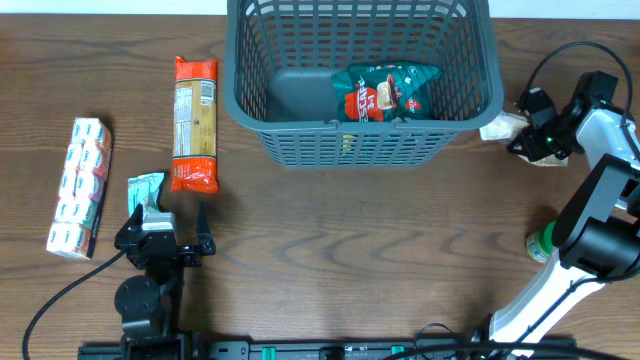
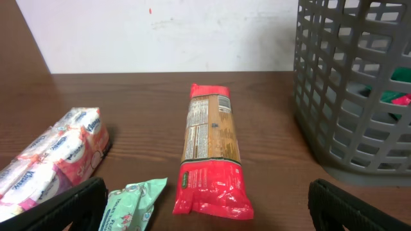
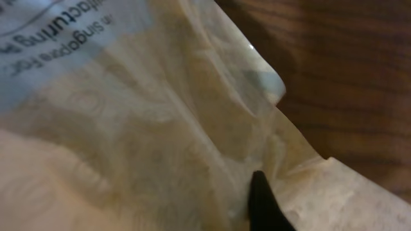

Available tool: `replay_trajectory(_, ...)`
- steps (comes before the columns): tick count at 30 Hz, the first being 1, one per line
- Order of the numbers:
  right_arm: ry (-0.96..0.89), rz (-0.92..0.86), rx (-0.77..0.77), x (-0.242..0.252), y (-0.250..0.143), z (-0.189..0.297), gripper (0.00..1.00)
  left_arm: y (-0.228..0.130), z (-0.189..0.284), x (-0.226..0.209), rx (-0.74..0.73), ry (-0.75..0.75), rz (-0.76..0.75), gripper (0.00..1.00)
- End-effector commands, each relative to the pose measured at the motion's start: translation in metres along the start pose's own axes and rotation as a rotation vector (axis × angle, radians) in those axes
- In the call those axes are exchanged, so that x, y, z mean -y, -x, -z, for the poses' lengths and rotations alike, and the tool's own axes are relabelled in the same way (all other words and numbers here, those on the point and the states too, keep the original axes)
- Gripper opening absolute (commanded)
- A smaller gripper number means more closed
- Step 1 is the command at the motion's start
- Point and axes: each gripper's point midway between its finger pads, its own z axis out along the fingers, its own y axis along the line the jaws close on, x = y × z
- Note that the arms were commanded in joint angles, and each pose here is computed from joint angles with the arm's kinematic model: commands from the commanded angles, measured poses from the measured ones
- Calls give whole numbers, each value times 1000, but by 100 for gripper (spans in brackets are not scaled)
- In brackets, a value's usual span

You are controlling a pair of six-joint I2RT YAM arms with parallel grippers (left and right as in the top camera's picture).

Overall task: Pack container
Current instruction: 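Grasp the clear-and-beige plastic bag with the right gripper and lift, then carry the plastic bag into the basket and open the right gripper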

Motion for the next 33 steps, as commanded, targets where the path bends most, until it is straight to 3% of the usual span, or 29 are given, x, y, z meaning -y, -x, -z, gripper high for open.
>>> replay_trajectory(1, 86, -111, -76, -21, -25, -28, 1, -15, -2, 0, -36, -1, -10, 99)
replay_trajectory(7, 83, -277, -51, -21, -15, -14, 1, -15, -2, 0, -36, -1, -10, 99)
replay_trajectory(12, 25, -372, 26, -3, 16, 37, 1, -15, -2, 0, -36, -1, -10, 98)
replay_trajectory(17, -77, -470, 213, 20, 68, 135, 1, -15, -2, 0, -36, -1, -10, 99)
replay_trajectory(22, -194, -515, 473, 29, 110, 262, 1, -15, -2, 0, -36, -1, -11, 99)
replay_trajectory(27, -243, -388, 649, -9, 137, 362, 1, -15, -2, 0, -36, -1, -11, 98)
replay_trajectory(33, -184, -73, 650, -105, 166, 385, 1, -15, -2, 0, -36, -1, -10, 98)
